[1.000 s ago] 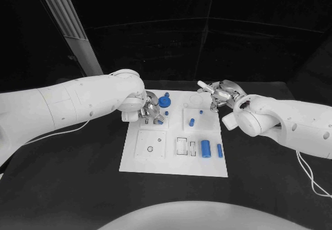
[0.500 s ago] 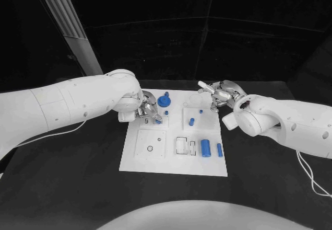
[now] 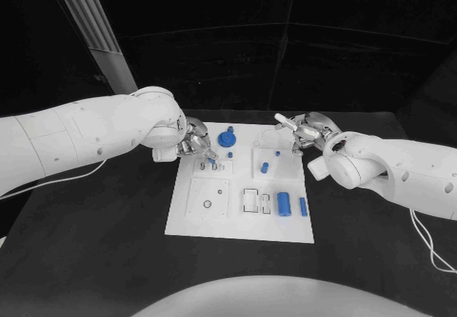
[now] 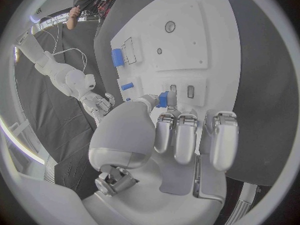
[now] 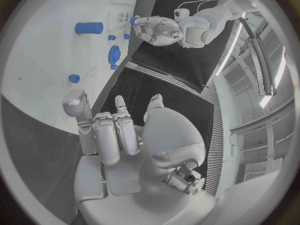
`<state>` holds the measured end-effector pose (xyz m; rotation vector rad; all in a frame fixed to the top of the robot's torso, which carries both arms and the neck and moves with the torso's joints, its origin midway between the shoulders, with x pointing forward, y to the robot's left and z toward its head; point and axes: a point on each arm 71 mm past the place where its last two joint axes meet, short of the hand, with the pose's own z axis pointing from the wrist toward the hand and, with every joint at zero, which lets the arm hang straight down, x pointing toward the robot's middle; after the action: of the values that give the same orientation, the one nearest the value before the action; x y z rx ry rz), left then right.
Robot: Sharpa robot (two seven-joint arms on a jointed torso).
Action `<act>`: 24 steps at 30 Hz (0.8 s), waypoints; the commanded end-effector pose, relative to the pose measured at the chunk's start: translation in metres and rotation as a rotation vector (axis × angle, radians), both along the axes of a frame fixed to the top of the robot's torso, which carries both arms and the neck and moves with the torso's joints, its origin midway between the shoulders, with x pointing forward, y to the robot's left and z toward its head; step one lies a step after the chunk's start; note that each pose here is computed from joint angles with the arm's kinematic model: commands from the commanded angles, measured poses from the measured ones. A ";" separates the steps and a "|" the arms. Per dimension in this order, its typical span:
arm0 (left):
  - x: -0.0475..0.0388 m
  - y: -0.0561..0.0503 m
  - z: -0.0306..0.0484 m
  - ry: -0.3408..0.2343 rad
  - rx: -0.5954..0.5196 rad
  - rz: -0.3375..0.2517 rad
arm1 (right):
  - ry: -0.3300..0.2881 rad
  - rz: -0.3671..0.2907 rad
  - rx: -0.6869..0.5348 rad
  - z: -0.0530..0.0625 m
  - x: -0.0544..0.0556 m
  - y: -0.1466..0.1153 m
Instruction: Assemble the parts on the task board
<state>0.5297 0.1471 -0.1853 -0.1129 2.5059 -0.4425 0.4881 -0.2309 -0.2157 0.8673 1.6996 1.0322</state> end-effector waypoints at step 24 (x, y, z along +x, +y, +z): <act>0.0010 0.000 0.0002 0.012 0.059 0.017 | -0.009 -0.003 -0.002 0.000 0.001 0.001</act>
<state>0.5305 0.1460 -0.1848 -0.1081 2.5250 -0.3927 0.4889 -0.2305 -0.2168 0.8691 1.6999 1.0280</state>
